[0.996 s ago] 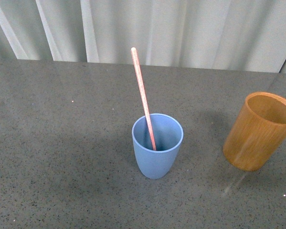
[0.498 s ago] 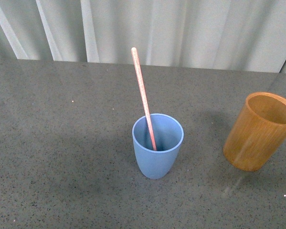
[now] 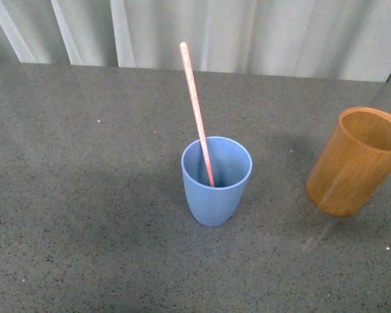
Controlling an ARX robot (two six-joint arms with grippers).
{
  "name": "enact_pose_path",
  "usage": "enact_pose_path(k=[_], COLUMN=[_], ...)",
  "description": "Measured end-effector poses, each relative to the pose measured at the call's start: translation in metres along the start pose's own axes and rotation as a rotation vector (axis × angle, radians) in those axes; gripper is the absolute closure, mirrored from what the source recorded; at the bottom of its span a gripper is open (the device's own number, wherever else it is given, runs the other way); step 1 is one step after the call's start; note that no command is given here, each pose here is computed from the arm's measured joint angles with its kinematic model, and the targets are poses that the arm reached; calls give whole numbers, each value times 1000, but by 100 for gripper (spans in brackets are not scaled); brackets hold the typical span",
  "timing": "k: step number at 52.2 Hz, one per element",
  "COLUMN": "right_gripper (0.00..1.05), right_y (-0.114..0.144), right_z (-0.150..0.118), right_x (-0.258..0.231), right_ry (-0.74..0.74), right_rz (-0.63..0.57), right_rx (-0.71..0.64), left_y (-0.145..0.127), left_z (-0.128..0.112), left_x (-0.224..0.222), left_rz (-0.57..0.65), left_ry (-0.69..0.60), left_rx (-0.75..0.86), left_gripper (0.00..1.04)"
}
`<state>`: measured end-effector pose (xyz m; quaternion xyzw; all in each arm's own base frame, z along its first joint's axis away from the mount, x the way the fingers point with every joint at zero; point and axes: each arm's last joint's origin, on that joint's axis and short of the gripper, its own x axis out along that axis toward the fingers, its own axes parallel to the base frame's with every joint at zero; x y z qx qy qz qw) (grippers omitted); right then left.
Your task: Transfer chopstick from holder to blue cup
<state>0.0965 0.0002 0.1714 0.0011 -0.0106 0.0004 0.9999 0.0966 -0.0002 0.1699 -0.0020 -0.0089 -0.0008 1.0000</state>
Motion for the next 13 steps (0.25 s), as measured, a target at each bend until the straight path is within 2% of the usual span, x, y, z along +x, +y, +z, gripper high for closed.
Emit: enact_pose_path(k=[13], right_gripper=[10], right_y=[0], right_z=[0], right_x=[0], right_ry=[0], right_rz=[0], right_rx=[0], left_y=[0], left_z=[0], left_x=[0], left_rz=[0], left_ry=[0], left_rx=[0], left_gripper=[7])
